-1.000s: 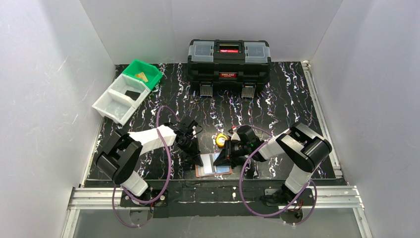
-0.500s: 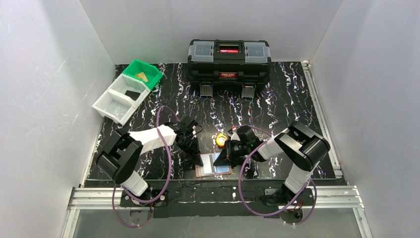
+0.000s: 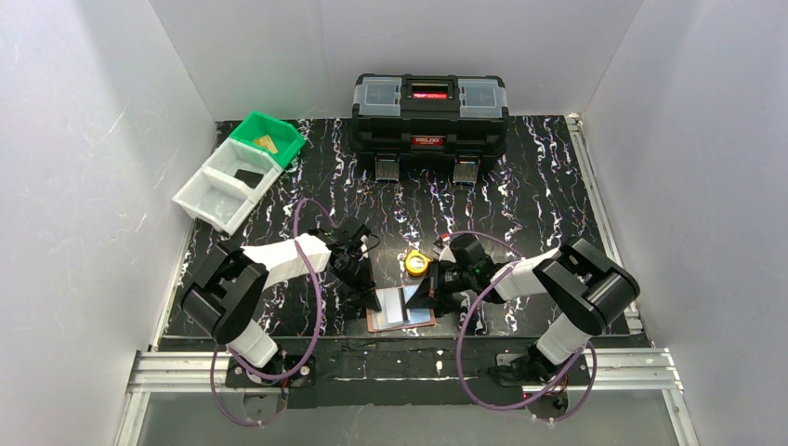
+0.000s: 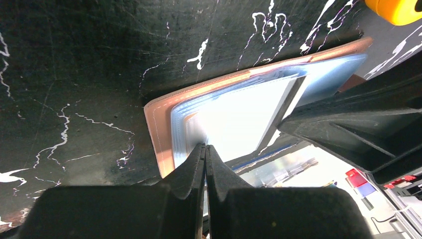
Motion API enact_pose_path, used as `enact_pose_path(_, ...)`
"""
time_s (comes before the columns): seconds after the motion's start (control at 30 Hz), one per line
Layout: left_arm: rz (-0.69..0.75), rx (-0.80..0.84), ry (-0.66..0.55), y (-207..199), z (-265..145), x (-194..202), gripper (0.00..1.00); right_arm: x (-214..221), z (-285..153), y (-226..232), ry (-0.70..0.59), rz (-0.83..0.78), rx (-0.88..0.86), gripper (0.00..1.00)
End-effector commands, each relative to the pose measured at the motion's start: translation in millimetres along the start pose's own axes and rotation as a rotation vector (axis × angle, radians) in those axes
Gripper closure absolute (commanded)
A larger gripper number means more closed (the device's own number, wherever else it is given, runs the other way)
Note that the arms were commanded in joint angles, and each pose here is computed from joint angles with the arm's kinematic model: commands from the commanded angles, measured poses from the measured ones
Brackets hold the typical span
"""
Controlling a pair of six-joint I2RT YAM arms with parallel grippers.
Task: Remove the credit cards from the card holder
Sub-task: Remove the credit card from the card holder.
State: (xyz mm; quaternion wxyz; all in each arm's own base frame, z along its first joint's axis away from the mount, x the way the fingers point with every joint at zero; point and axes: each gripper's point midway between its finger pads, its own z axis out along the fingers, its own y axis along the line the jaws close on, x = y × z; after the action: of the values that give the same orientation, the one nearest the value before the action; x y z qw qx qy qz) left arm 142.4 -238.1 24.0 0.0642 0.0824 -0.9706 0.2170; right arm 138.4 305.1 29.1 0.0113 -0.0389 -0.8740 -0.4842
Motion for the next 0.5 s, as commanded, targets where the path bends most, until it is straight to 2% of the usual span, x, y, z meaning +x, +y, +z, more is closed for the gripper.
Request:
enact_pose_path(0.0,-0.027,-0.308,-0.021,78,13,4,1.0,-3,-9,-9,-0.038,-0.044,0.066,0.99)
enact_pose_path(0.47,-0.003,-0.292,-0.033,69,7,-2,1.0,-10,-28,-3,-0.094,-0.136,0.143,0.99)
